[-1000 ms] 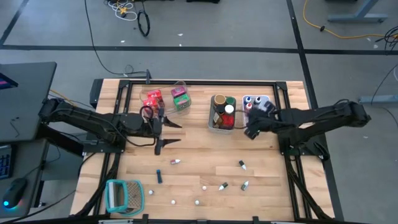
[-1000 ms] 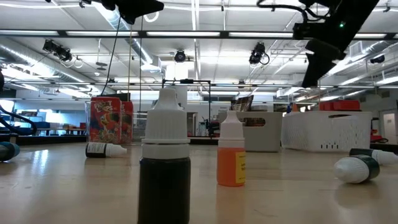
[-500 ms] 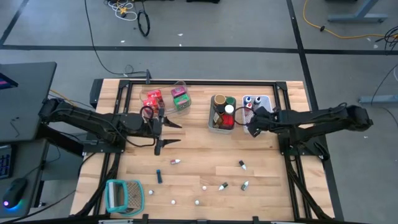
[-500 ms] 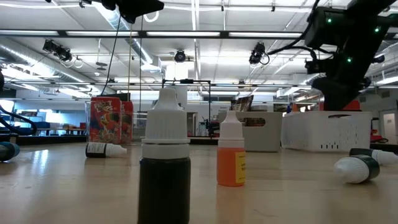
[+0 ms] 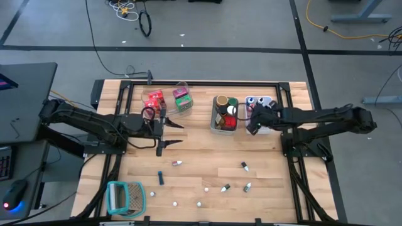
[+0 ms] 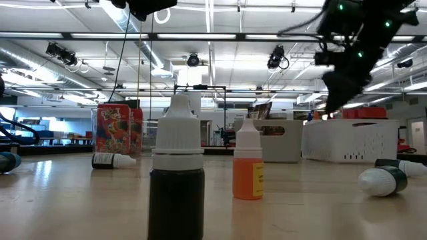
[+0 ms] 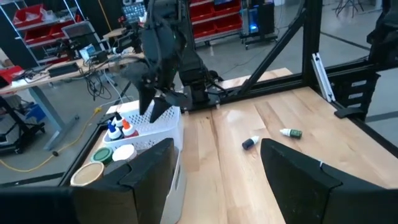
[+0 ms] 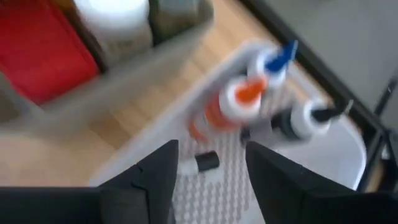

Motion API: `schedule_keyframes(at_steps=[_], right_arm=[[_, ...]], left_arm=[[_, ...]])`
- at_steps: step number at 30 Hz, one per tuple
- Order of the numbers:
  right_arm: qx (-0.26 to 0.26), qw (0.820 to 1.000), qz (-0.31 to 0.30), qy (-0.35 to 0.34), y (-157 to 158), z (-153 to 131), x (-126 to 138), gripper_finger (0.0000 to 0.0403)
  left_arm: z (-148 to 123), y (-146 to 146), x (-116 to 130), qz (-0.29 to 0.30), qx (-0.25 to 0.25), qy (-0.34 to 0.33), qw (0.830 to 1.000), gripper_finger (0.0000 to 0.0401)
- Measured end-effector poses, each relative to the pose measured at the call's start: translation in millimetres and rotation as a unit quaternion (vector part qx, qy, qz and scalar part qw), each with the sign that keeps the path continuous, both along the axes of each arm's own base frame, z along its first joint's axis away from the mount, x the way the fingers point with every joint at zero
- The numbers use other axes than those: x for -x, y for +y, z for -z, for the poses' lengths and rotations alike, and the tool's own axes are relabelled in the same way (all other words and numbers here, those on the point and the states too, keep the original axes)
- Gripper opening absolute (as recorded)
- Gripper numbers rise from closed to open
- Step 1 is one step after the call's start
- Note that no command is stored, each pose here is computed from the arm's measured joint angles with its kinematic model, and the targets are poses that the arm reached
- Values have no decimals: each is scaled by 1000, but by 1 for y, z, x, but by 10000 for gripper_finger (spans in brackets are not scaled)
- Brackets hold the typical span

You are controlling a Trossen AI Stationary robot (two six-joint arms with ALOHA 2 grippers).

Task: Pick & Place Kitchen Items
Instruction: Put the small purple food coloring bottle into the white bin

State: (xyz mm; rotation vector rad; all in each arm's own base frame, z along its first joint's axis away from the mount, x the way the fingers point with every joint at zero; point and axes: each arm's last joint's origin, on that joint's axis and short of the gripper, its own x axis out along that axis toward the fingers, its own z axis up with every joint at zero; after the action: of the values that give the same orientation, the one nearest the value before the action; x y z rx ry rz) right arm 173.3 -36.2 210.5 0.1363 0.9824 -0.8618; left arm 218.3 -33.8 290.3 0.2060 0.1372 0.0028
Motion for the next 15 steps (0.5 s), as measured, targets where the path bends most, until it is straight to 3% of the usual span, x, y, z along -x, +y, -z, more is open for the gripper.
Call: schedule_keyframes(at_steps=[4,7,11,15], right_arm=[[6,998,-21,-53,2,-33,-13,202],[-26,994,-51,-97,7,-54,-21,201],[-117,977,-83,-158,19,-62,-29,201],[-213,947,-130,-201,36,-62,-35,201]], left_arm=[[0,1,0,-10,-2,0,1000,251],[0,1,0,-24,-4,1,1000,251],[1,2,0,-28,-3,5,1000,251],[1,2,0,-28,-1,7,1000,251]])
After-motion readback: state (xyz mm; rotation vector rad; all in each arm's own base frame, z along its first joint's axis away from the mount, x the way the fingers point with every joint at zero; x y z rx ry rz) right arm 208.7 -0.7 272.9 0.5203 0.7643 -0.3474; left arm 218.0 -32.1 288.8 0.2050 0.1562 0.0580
